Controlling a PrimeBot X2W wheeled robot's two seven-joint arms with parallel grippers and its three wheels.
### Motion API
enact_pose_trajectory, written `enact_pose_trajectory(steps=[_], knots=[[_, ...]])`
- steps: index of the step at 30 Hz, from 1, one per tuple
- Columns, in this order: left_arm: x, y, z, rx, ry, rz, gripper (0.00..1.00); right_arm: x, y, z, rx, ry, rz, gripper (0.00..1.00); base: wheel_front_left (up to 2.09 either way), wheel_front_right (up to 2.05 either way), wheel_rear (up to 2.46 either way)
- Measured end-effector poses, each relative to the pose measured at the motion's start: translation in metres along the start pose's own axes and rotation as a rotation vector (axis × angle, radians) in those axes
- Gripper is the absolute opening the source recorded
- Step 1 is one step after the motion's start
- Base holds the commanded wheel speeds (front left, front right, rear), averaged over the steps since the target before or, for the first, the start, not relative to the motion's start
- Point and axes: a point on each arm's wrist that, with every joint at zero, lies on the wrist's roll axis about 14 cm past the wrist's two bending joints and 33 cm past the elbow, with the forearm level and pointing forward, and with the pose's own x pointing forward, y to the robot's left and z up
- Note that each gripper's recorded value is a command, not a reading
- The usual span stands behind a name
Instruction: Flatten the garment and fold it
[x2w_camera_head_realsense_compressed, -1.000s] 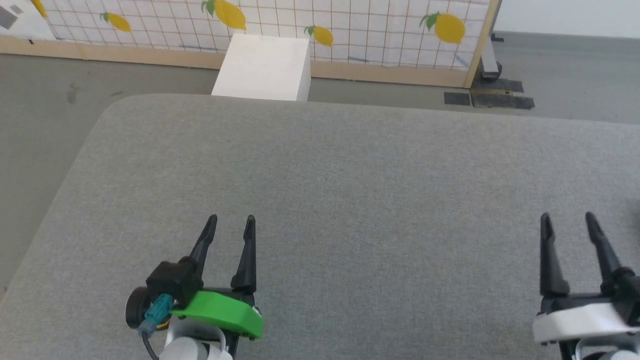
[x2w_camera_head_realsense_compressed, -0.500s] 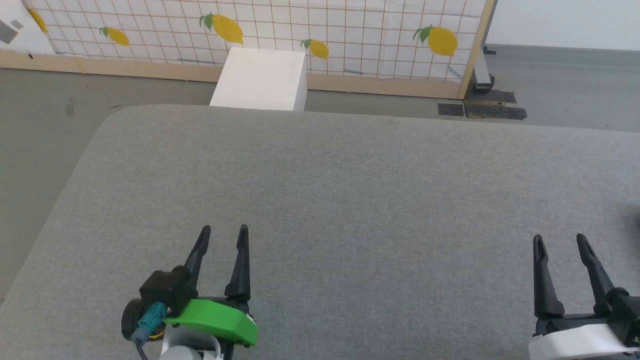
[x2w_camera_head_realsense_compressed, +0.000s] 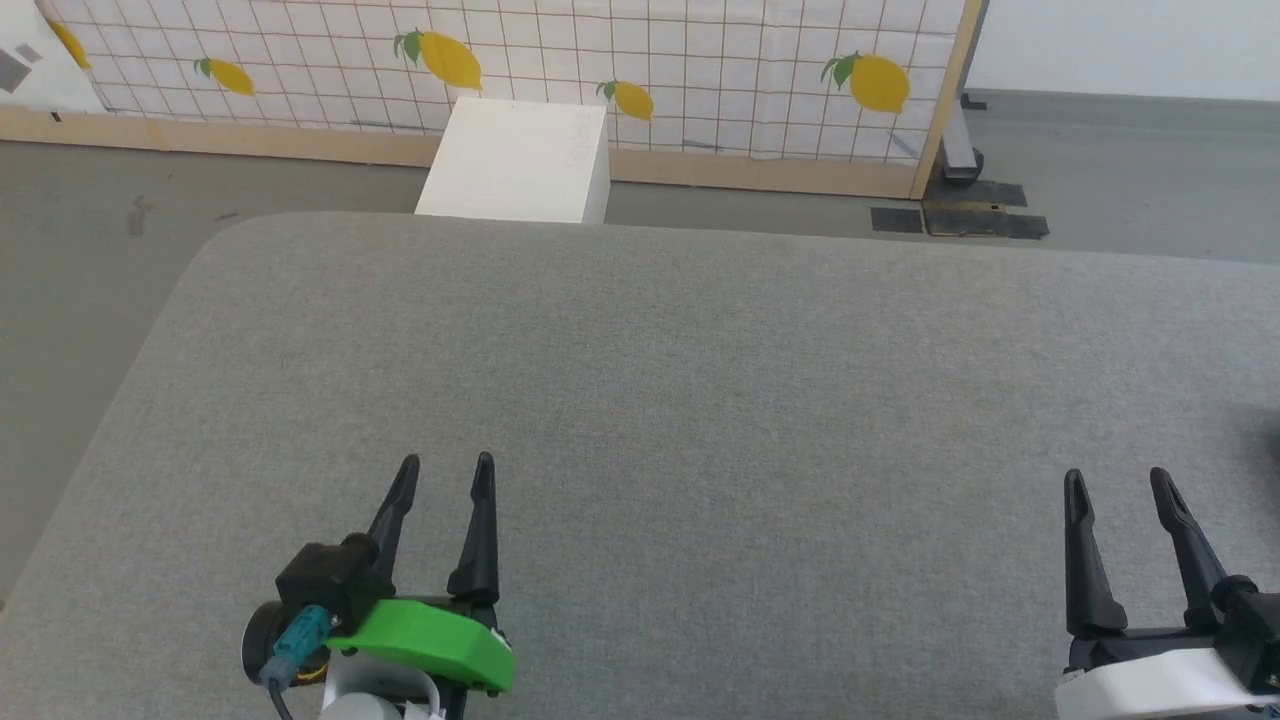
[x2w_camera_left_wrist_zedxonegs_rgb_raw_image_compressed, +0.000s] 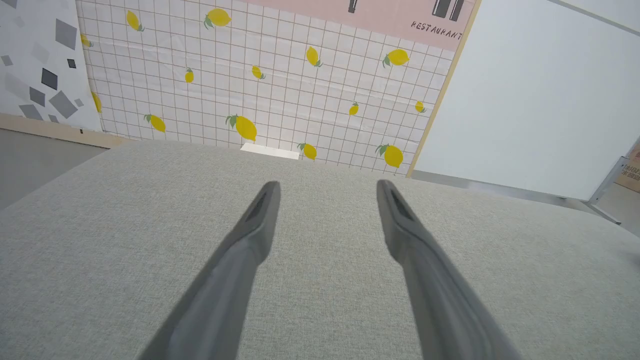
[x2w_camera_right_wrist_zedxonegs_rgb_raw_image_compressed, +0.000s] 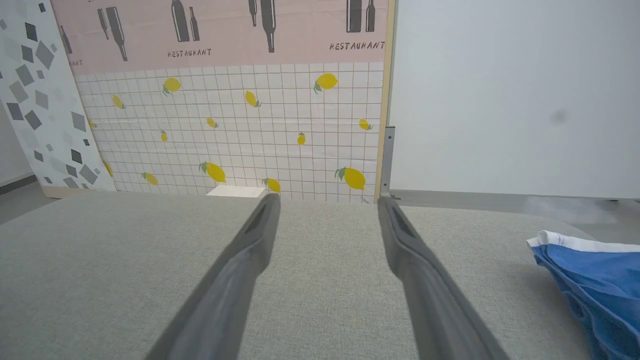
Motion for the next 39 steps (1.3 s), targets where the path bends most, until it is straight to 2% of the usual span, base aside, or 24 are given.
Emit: enact_pose_trajectory(steps=[7,8,39], knots=[[0.0001,-0.0011,-0.0004,-0.004,0.001,-0.002,1.0,-0.0008,0.0001,0.001,0.012,-0.003,-0.002,1.0,0.0,0.0,0.0],[0.0002,-0.0012,-0.0006,-0.003,0.002,-0.003,0.0,-0.0008,0.0004,0.0008,0.012,-0.003,-0.001,0.0,0.0,0.0,0.0],[0.0037,-0.0012,0.0005,0.025,0.019,-0.005,0.0,-0.0029,0.0023,-0.0043,0.008,0.035,0.004,0.0,0.0,0.0,0.0]])
